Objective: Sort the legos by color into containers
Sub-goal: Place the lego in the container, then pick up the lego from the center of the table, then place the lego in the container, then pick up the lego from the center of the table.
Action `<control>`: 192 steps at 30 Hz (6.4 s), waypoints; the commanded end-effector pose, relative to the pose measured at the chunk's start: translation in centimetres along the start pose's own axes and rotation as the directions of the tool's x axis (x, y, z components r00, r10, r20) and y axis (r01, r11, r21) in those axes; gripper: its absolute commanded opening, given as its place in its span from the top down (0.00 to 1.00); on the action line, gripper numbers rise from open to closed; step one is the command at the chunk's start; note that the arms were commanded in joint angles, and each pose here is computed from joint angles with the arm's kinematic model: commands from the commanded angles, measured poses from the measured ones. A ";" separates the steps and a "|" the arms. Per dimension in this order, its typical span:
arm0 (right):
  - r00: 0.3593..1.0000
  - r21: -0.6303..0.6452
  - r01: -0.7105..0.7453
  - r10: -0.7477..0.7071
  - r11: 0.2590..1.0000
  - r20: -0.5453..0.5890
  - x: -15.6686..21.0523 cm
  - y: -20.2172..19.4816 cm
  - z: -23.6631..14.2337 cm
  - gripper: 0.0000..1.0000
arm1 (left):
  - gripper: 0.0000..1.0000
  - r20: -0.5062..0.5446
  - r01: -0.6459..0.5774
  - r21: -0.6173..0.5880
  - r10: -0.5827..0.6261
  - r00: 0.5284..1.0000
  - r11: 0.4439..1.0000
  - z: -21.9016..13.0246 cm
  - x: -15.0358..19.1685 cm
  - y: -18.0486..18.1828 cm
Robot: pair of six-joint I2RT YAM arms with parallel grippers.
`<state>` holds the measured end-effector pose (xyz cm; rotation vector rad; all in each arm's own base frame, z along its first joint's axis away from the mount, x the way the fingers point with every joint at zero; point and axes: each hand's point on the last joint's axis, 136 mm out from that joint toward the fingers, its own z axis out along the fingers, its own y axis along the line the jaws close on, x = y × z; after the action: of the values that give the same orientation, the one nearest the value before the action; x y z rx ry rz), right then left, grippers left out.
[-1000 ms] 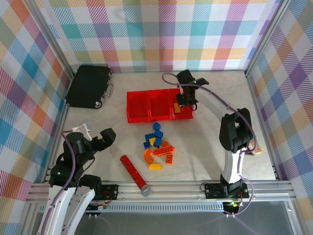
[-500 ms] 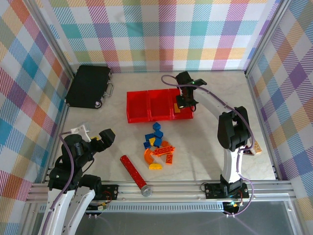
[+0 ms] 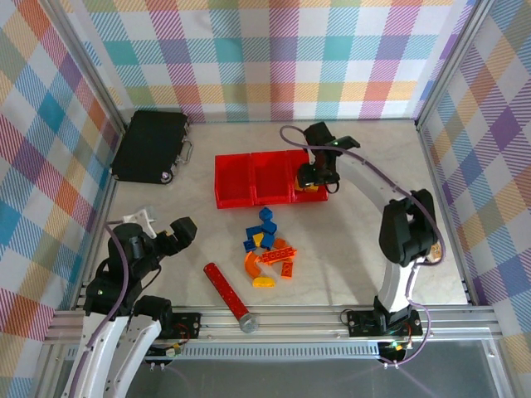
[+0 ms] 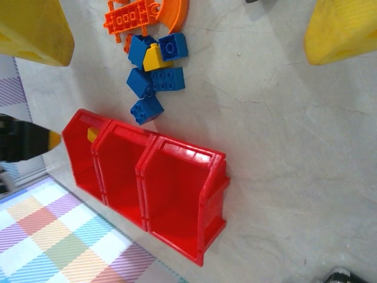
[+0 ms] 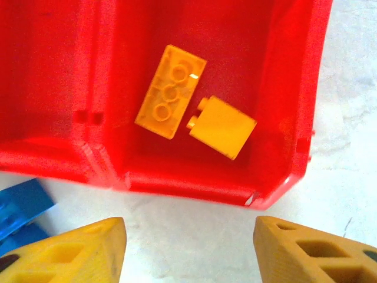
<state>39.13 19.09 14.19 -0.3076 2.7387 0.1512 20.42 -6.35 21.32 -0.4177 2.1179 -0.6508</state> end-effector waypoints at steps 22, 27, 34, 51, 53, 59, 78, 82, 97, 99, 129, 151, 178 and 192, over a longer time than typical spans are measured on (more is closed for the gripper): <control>0.983 -0.250 0.114 -0.145 0.962 -0.111 7.0 13.3 2.5 0.19 | 0.00 -0.119 0.023 0.035 -0.019 0.993 0.999 1.8 1.6 -0.8; 0.973 -0.235 0.162 -0.195 0.958 -0.124 7.0 13.7 4.1 0.19 | 0.00 -0.115 0.020 0.035 -0.016 0.993 0.999 1.7 1.5 -0.8; 0.944 -0.212 0.264 -0.297 0.941 -0.146 6.6 14.2 5.7 0.18 | 0.00 -0.117 0.021 0.038 -0.016 0.993 0.999 1.7 1.5 -0.8; 0.873 -0.184 0.417 -0.448 0.890 -0.193 6.6 14.9 7.9 0.21 | 0.00 -0.117 0.015 0.040 -0.010 0.993 0.999 1.8 1.5 -0.9; 0.867 -0.181 0.428 -0.459 0.885 -0.194 6.6 14.9 8.1 0.22 | 0.00 -0.115 0.014 0.043 -0.009 0.993 0.999 1.8 1.4 -1.0; 0.854 -0.164 0.458 -0.484 0.874 -0.192 6.2 15.1 8.5 0.24 | 0.00 -0.114 0.014 0.042 -0.009 0.993 0.999 1.7 1.4 -1.0; 0.832 -0.145 0.495 -0.515 0.857 -0.204 6.1 15.2 9.7 0.45 | 0.00 -0.096 0.015 0.045 -0.010 0.995 0.999 1.3 1.3 -0.9; 0.828 -0.132 0.504 -0.521 0.854 -0.209 6.2 14.9 9.7 0.59 | 0.00 -0.090 0.017 0.034 -0.014 0.996 0.999 1.3 1.3 -0.7; 0.873 -0.187 0.461 -0.481 0.868 -0.080 4.0 16.4 4.8 0.75 | 0.00 -0.075 0.017 0.026 -0.015 0.997 1.000 1.1 1.1 -0.6; 0.881 -0.189 0.457 -0.472 0.869 -0.039 3.1 16.6 3.5 0.75 | 0.00 -0.071 0.016 0.027 -0.014 0.997 1.000 1.0 1.1 -0.6; 0.974 -0.036 0.225 -0.226 0.974 -0.005 -5.1 11.5 6.8 0.74 | 0.00 -0.051 0.015 0.015 -0.014 0.999 1.000 0.6 0.8 -0.3; 0.982 -0.069 0.189 -0.188 0.980 0.014 -4.6 11.5 3.4 0.46 | 0.00 -0.069 0.012 0.004 -0.012 0.998 1.000 0.7 1.0 -0.2; 0.939 -0.201 0.321 -0.338 0.925 -0.056 9.3 12.6 2.7 0.36 | 0.00 -0.125 0.003 0.008 -0.002 0.992 1.000 1.5 1.9 -0.5; 0.880 -0.201 0.442 -0.466 0.874 -0.090 10.5 13.9 6.2 0.26 | 0.00 -0.115 0.001 0.000 -0.001 0.993 1.000 1.3 1.8 -0.4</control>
<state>28.46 30.71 5.46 -0.9790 2.7247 0.2389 20.78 -7.69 19.58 -0.3953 2.2229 -0.6766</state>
